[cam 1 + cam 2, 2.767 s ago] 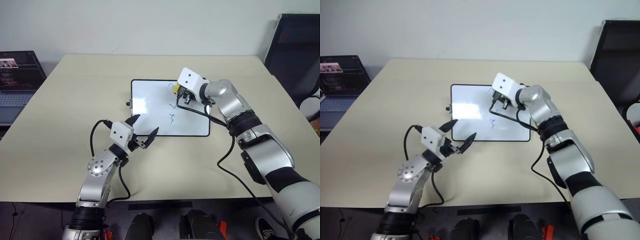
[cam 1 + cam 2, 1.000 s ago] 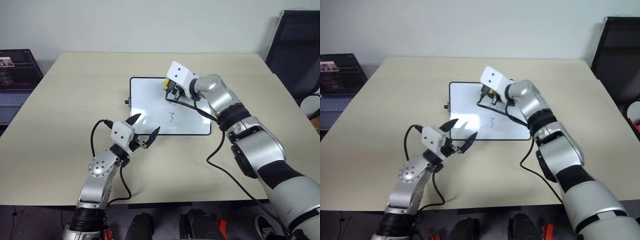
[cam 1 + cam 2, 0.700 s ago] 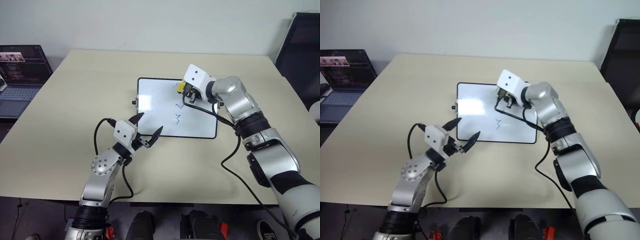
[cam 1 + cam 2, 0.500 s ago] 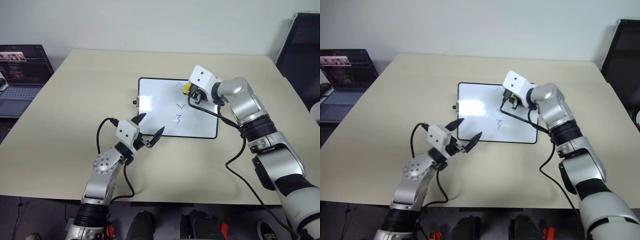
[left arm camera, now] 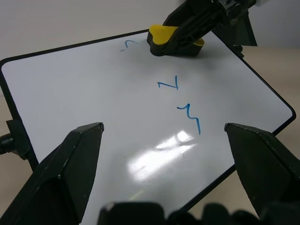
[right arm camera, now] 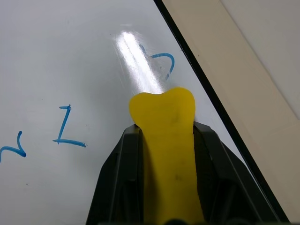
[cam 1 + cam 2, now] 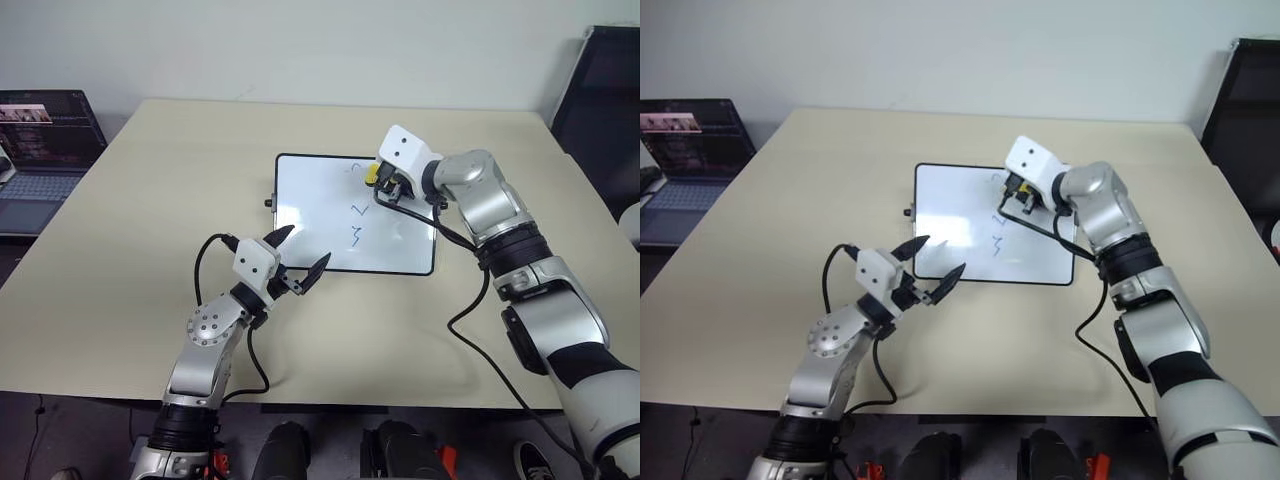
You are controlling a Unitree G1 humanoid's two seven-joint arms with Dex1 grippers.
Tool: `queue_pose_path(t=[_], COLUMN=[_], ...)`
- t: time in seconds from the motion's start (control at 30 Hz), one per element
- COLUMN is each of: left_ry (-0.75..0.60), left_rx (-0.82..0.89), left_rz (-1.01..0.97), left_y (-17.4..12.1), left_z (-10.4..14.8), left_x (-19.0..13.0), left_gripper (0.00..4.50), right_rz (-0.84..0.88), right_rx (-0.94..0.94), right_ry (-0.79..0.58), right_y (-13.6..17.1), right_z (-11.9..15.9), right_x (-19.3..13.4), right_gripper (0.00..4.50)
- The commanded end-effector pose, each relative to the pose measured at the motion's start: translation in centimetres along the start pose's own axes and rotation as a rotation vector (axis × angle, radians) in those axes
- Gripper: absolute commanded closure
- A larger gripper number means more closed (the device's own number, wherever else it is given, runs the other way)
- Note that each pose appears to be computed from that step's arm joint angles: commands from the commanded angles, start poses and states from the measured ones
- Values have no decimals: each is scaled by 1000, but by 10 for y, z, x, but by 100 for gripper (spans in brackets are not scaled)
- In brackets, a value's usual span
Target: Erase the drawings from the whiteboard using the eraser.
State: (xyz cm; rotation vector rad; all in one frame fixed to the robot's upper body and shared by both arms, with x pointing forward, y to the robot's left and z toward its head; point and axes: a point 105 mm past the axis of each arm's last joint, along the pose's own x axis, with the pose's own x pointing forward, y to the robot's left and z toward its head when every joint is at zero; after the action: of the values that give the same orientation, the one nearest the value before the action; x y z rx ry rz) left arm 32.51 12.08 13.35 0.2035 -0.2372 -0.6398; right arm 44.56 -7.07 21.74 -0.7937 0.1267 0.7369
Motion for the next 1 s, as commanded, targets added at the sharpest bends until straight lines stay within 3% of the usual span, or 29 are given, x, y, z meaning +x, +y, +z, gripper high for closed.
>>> queue_pose_path(t=[0.03,0.53,1.0], left_ry=[-49,-39,-38], left_rx=[25,28,23], left_rz=[15,41,43], left_y=[3,5,4], left_z=[15,13,10], left_x=[0,-6,-6], left_gripper=[0,0,0], right_rz=[-6,60,32], right_rx=[12,-14,-47], right_ry=[-1,-63,-104], right_y=[0,23,14], right_z=[5,33,54], right_x=[5,28,31], right_gripper=[341,341,341])
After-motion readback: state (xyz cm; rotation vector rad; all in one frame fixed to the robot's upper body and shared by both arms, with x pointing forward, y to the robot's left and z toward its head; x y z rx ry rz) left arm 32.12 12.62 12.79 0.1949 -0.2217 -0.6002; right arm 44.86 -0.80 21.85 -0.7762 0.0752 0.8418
